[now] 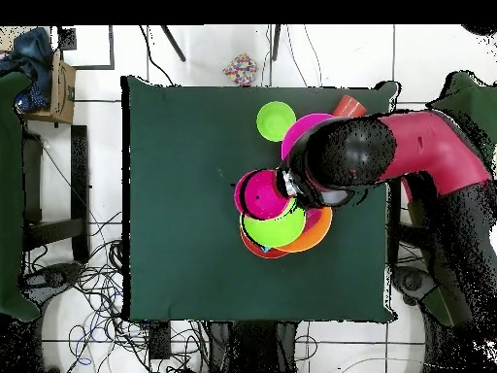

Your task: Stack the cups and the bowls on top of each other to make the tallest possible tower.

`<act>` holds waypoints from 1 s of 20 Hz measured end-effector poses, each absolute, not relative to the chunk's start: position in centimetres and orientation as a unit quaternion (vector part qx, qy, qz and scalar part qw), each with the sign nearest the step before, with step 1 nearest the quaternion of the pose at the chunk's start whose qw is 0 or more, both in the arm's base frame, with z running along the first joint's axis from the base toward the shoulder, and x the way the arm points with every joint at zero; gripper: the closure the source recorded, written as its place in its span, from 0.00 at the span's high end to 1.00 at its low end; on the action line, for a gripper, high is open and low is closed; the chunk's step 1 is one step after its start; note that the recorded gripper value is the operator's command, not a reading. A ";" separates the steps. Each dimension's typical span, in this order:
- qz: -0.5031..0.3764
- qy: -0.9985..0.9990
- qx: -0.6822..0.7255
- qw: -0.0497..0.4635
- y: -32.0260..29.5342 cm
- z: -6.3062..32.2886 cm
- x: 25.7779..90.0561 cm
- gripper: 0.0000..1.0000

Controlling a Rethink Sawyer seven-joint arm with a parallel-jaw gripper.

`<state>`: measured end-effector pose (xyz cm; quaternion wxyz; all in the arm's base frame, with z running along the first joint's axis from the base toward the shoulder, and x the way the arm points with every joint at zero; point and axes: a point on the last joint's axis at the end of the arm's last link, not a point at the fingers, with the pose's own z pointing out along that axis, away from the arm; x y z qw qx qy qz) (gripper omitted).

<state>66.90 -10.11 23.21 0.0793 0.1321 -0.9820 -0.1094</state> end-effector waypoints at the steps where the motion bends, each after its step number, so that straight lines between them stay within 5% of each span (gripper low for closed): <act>1: -0.101 -0.982 0.142 0.076 -10.3 23.2 67.0 0.00; 8: -0.067 -0.978 0.191 0.059 -11.2 23.6 67.7 0.00; 9: -0.065 -0.977 0.196 0.057 -11.0 23.8 67.9 1.00; 20: -0.070 -0.978 0.190 0.049 -11.1 24.5 68.7 1.00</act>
